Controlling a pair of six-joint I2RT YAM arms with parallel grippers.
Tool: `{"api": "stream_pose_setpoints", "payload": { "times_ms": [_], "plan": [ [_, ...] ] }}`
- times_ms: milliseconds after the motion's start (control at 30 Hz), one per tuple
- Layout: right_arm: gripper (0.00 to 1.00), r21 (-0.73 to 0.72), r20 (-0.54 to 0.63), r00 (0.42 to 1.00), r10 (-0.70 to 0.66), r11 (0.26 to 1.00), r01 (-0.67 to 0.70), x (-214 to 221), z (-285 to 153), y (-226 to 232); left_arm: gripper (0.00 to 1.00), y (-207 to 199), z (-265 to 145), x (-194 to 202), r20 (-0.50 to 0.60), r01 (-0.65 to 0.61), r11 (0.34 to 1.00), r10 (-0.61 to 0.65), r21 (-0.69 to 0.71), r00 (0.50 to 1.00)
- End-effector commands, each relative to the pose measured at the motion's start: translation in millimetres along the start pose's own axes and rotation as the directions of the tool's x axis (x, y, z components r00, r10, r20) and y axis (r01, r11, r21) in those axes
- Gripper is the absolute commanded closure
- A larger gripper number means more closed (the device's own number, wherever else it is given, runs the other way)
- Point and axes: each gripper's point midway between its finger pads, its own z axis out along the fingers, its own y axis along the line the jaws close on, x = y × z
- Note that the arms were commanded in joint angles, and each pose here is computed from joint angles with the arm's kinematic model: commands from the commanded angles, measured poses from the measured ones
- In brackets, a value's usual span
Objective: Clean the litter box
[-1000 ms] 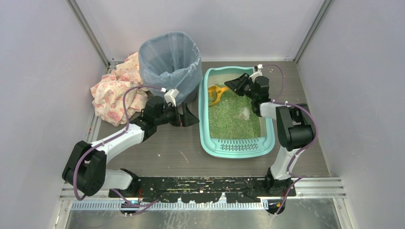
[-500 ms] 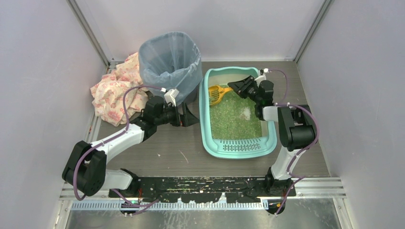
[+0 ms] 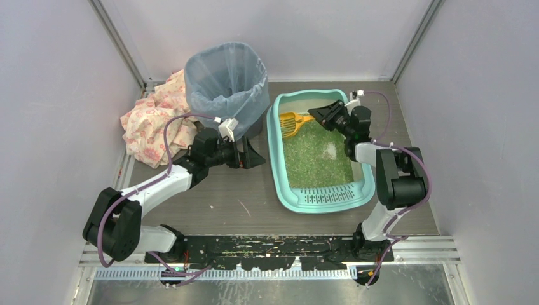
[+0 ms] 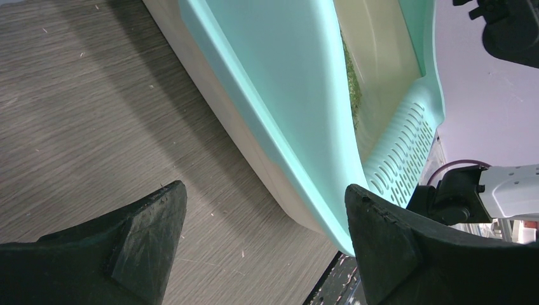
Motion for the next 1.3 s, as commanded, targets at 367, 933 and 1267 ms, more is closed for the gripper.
{"api": "stream_pose_setpoints", "payload": {
  "times_ms": [367, 933, 1267],
  "plan": [
    [0.99, -0.069, 0.044, 0.990, -0.133, 0.988, 0.136, -13.7, -15.2, 52.1, 0.06, -18.8, -1.7, -18.9, 0.054, -0.046, 0.997, 0.043, 0.061, 0.998],
    [0.99, -0.033, 0.125, 0.986, -0.110, 0.993, 0.115, -48.2, -50.3, 35.9, 0.06, -19.4, 0.8, -17.6, 0.048, -0.040, 0.997, 0.036, 0.071, 0.998],
    [0.99, 0.037, 0.148, 0.974, -0.172, 0.985, 0.168, -59.2, -64.8, 32.6, 0.06, -17.6, 2.3, -17.1, 0.045, -0.037, 0.997, 0.034, 0.067, 0.998]
  ]
}}
